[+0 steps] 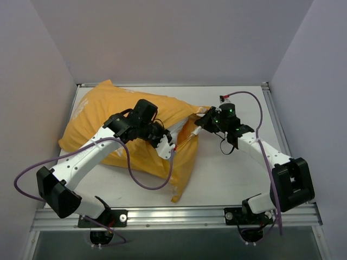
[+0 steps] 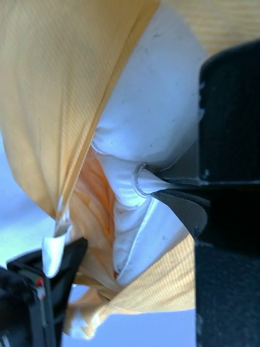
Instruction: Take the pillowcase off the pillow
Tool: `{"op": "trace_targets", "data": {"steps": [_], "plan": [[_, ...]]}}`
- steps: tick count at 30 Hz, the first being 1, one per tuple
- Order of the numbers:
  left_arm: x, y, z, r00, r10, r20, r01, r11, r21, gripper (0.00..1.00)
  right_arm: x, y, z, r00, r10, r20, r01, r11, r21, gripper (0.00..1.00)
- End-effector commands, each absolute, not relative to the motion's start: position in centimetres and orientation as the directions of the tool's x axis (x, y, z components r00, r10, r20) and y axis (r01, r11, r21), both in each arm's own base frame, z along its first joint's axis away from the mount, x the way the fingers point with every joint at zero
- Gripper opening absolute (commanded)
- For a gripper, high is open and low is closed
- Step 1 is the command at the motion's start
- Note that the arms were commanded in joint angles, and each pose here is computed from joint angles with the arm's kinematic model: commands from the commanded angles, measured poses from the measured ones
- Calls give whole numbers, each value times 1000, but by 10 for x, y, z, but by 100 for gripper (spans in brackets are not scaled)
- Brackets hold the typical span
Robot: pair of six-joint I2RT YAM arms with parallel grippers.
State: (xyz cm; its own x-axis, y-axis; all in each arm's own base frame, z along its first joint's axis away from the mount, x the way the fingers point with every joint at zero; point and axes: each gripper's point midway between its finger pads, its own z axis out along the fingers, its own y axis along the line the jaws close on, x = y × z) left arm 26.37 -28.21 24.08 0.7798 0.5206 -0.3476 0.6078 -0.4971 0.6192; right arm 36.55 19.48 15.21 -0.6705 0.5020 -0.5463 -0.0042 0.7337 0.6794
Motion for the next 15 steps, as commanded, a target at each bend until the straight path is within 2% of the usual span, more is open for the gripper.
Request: {"op": "trace_targets", "data": {"steps": [1,3,4,8,9,12,15], "plan": [[204,-246,240,738,492,-461,674,-569,472,2,406,139,161,-547,519,-657,127,827,548,0],[202,-249,232,737,483,-472,674,-566,474,2,417,147,185,-522,525,-672,86,816,571,0],[206,-257,241,757,455,-468,653,-543,528,2,426,153,203,-500,532,-683,60,808,586,0],[218,-280,272,771,402,-494,635,-437,637,2,443,164,199,-518,538,-666,55,797,601,0],[215,-281,276,784,384,-487,620,-450,643,2,448,168,186,-539,537,-649,65,795,604,0],[206,-281,267,777,383,-499,629,-491,603,2,456,199,206,-553,551,-625,-31,736,677,0],[199,-278,258,759,387,-524,649,-511,563,2,459,221,252,-486,573,-660,-117,706,699,0]]}}
